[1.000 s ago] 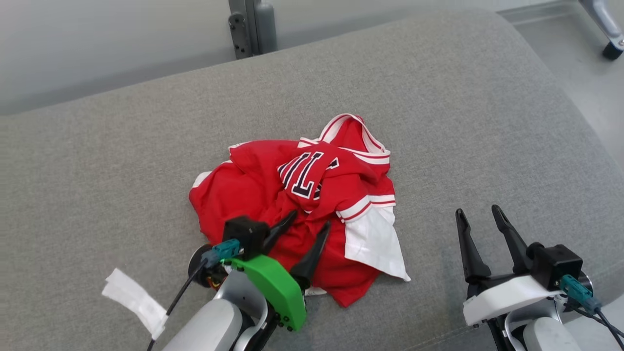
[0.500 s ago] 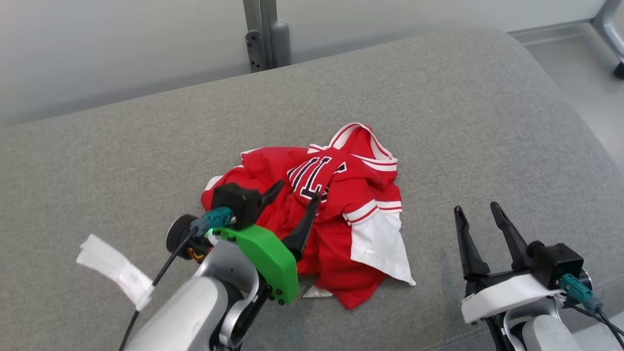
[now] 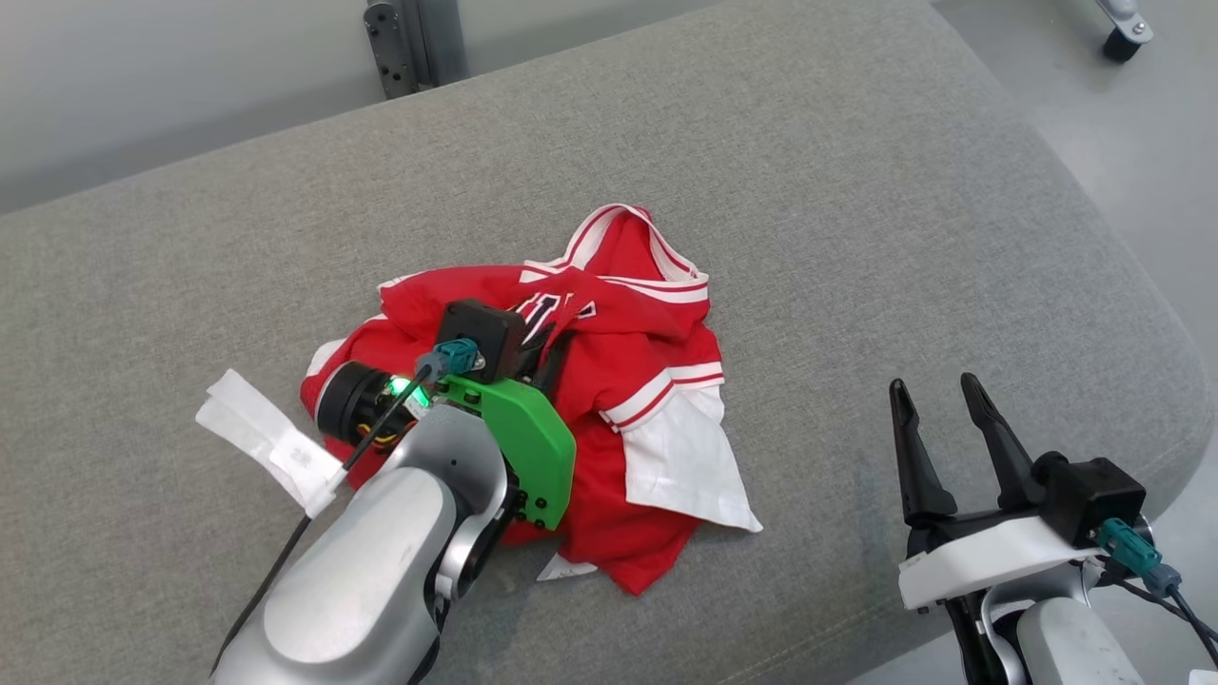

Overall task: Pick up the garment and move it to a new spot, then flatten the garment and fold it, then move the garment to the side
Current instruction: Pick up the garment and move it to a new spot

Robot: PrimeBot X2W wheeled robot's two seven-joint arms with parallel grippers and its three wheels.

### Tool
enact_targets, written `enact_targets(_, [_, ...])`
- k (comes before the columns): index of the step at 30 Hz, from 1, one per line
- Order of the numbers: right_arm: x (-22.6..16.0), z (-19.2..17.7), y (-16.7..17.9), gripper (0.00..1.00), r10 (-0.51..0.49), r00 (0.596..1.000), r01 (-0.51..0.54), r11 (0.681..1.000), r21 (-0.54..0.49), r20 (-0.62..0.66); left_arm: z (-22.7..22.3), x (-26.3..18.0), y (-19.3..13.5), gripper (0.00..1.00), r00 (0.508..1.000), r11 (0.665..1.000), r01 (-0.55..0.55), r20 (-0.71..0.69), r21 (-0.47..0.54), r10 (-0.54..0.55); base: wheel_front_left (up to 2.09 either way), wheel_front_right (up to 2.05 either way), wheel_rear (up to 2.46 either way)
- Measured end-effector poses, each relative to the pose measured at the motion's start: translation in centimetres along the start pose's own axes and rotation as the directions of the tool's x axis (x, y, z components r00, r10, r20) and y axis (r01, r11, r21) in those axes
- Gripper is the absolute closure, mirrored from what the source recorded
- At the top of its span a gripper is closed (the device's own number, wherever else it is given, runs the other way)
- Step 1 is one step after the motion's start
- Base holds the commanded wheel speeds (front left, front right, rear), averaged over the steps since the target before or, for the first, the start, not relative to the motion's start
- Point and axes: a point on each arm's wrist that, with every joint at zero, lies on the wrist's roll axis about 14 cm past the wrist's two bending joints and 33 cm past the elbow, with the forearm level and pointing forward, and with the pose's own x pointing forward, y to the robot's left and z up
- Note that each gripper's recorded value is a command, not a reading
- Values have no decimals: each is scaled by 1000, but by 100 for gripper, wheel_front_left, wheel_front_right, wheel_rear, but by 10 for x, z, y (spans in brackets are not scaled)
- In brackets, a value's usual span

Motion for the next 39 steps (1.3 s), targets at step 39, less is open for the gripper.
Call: enact_targets(39, [18,-21,74,0,229,972,-228,973,29,-44,80,-313,282,100,533,616,-752,333,-235,778,0,0,0])
